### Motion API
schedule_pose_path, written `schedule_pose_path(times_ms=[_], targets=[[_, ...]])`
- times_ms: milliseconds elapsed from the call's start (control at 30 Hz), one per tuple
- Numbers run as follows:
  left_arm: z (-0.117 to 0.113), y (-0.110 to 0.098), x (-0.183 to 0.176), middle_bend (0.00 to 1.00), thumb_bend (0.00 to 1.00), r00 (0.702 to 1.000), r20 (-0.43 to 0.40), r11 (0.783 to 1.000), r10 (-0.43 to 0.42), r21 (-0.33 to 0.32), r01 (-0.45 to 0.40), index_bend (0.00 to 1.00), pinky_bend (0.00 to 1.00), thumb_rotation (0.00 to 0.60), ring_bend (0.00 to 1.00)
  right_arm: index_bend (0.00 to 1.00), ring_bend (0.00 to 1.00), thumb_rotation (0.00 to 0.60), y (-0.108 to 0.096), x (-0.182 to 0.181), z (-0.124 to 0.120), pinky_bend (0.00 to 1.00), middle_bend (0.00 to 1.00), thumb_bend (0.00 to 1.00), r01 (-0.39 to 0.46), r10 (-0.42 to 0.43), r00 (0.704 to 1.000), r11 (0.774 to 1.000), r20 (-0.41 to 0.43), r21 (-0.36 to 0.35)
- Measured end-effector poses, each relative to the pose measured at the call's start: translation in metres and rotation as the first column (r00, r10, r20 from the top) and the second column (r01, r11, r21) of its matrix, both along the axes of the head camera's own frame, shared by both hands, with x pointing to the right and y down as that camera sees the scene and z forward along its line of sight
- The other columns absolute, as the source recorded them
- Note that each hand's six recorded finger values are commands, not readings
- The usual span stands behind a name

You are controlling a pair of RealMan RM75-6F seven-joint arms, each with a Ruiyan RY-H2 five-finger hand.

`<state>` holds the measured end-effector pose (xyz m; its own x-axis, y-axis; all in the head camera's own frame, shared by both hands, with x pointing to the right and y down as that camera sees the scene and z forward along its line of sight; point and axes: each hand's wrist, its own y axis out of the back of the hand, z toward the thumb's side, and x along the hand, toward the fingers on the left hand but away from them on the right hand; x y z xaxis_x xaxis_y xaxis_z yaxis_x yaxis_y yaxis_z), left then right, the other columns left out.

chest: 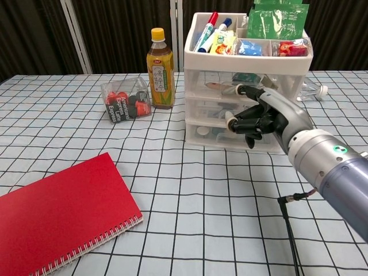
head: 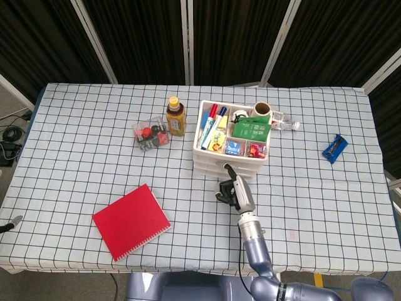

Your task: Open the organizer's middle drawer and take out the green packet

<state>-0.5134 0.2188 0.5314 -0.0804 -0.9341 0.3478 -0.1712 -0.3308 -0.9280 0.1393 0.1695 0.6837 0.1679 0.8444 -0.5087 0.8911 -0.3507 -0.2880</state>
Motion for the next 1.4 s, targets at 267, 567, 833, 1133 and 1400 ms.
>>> schedule_pose_path(times_ms=[267, 567, 833, 1133, 1400], targets=[[0.000, 0.001, 0.002, 0.00, 0.06, 1.000, 0.002, 1.000, 0.004, -0.001, -0.004, 0.00, 0.00, 0.600, 0.00, 0.28, 0.93, 0.600, 0.007, -0.002, -0.005, 0.77, 0.93, 0.50, 0.012, -0.012, 1.000, 1.000, 0.016, 0.004], [0.002, 0.001, 0.003, 0.00, 0.06, 1.000, 0.007, 1.000, 0.009, -0.008, -0.009, 0.00, 0.00, 0.600, 0.00, 0.29, 0.93, 0.600, 0.017, -0.002, -0.016, 0.77, 0.93, 0.50, 0.032, -0.032, 0.998, 0.999, 0.050, 0.008], [0.001, 0.001, 0.004, 0.00, 0.06, 1.000, 0.008, 1.000, 0.009, -0.005, -0.009, 0.00, 0.00, 0.600, 0.00, 0.29, 0.93, 0.600, 0.033, -0.002, -0.023, 0.77, 0.93, 0.50, 0.063, -0.063, 0.996, 0.998, 0.067, 0.009], [0.000, 0.002, 0.004, 0.00, 0.06, 1.000, 0.007, 1.000, 0.007, -0.002, -0.007, 0.00, 0.00, 0.600, 0.00, 0.22, 0.93, 0.600, 0.036, 0.002, -0.021, 0.77, 0.93, 0.50, 0.059, -0.059, 0.997, 0.998, 0.058, 0.002], [0.000, 0.001, 0.003, 0.00, 0.06, 1.000, 0.006, 1.000, 0.005, -0.002, -0.005, 0.00, 0.00, 0.600, 0.00, 0.16, 0.93, 0.600, 0.033, 0.004, -0.015, 0.77, 0.93, 0.50, 0.042, -0.042, 0.998, 0.999, 0.047, -0.012]])
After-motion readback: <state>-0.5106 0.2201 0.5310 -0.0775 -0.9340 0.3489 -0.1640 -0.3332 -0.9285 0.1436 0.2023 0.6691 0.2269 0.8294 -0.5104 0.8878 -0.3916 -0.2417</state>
